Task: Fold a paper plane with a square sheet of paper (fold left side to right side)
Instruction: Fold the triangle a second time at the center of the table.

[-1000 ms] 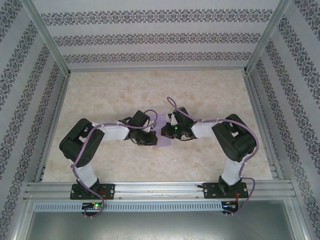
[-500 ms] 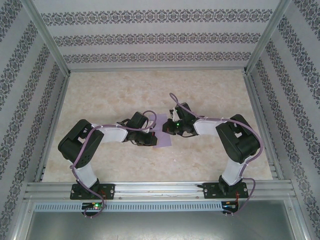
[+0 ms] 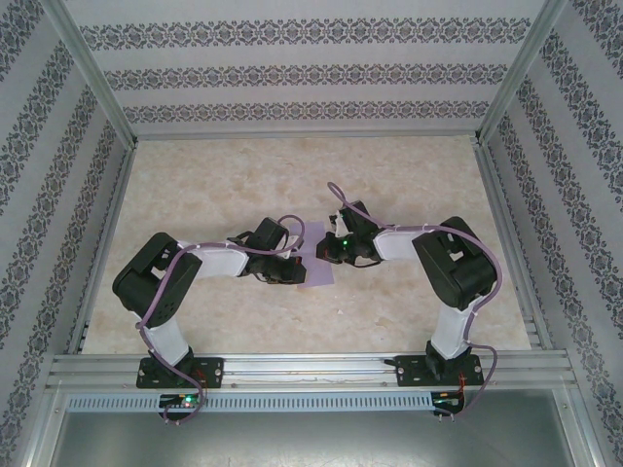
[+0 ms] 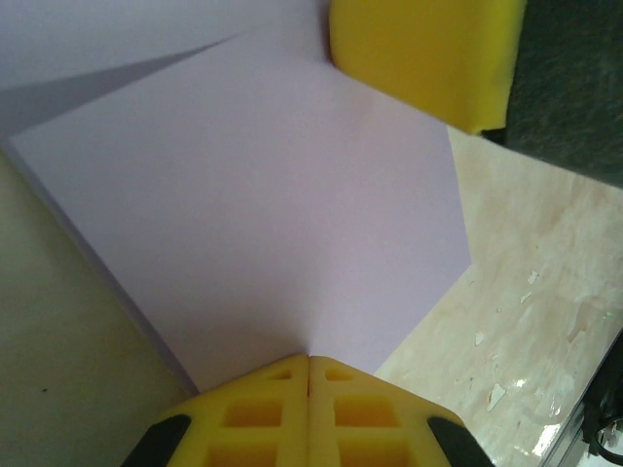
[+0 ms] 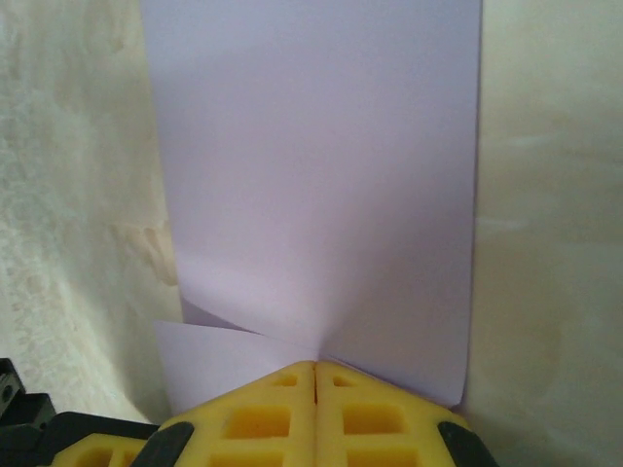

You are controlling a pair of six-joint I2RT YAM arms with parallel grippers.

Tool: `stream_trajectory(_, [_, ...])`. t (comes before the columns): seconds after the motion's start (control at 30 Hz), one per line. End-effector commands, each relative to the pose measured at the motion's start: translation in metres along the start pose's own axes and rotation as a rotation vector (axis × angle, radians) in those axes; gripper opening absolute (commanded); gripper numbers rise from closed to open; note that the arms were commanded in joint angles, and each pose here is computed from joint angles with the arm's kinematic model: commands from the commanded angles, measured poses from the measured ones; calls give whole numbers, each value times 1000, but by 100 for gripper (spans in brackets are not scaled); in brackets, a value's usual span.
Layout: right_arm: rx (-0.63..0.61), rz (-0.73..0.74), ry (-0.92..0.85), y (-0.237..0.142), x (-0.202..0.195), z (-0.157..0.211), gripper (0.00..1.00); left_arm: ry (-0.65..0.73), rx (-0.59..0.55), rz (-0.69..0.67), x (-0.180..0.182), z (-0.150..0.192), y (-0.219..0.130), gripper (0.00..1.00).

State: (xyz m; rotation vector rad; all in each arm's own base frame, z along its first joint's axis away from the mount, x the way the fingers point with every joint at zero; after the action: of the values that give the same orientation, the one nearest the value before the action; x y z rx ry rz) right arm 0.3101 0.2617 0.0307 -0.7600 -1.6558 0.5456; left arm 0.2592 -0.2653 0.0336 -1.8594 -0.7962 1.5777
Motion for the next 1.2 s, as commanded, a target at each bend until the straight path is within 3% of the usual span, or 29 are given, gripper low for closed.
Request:
stream_trajectory(0.0, [20,51,42,4,-21,9,0,-21,30,-6,-3,7,-8,0])
stream_trajectory(0.4, [47,50,87,7,-31,20,0,-2,11,144,-45,-12,-21,0])
stream_trajectory(1.17, [68,84,93,9,-38,27,0,-2,52,100,-28,-24,15,0])
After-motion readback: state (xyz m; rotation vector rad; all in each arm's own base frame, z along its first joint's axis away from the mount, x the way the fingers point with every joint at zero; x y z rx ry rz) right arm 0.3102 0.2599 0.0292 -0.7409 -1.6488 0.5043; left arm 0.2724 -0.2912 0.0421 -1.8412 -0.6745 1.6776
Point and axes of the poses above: each hand's point on the last joint's axis, 136 mm out from that joint toward the fingers, its own y axis out along the fingers, its own x axis along the line the jaws close on, z = x × y, the point moved 2 cm from there along -y, back along the fingers, and after that the axes turned 5 degrees about -y, right-handed, at the moved point
